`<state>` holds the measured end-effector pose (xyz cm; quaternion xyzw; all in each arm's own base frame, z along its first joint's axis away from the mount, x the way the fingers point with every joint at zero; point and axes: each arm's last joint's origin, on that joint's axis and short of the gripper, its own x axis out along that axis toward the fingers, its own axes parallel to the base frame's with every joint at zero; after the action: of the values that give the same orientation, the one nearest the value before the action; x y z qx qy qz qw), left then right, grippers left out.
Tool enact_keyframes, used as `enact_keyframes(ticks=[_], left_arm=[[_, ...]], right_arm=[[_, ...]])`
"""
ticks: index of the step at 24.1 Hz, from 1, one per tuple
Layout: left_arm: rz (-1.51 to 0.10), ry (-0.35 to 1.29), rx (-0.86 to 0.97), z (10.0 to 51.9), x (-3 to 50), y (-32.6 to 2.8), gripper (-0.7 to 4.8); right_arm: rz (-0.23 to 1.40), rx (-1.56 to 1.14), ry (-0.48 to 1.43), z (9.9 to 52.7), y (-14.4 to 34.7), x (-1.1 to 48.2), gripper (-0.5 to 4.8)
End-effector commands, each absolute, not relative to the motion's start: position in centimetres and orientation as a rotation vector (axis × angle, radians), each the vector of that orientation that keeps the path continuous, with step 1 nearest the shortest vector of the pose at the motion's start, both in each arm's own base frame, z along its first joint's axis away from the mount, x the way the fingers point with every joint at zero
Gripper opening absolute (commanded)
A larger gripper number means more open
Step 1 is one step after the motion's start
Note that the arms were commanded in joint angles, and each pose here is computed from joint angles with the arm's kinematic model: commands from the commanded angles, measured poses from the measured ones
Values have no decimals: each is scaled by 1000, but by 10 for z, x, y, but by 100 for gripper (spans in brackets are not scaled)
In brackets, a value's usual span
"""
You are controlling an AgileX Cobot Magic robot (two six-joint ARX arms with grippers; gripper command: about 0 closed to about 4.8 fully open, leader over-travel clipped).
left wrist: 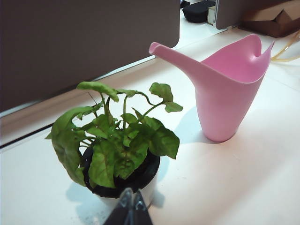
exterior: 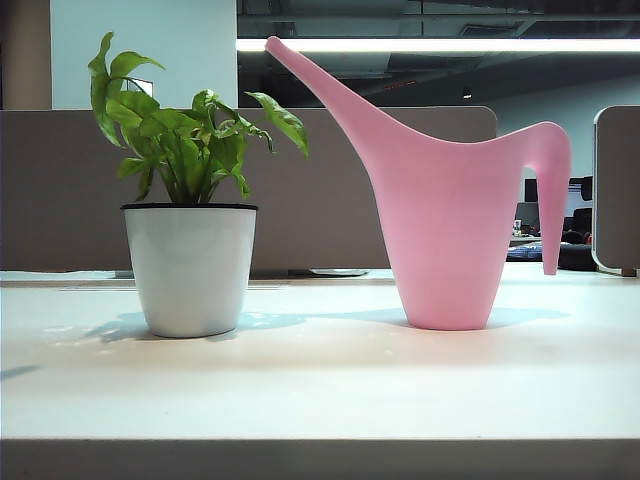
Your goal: Pick up the watering can from the table, water the potted plant, and put the can back.
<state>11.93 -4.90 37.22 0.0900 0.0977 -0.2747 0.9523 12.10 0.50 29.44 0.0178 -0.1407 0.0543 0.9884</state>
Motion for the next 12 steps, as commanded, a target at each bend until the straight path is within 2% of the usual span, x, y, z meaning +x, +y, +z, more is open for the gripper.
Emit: enact_keyframes(ticks=[1, 6, 12], left_arm=[[-559, 167, 194, 367, 119, -49, -6], [-548, 85, 184, 335, 108, -45, -6], [-477, 25, 115, 296, 107, -42, -6]], right_arm=[[108, 37, -224, 288, 4, 93, -5], [106, 40, -122, 271, 4, 63, -5], [103, -24, -30, 260, 4, 61, -5]])
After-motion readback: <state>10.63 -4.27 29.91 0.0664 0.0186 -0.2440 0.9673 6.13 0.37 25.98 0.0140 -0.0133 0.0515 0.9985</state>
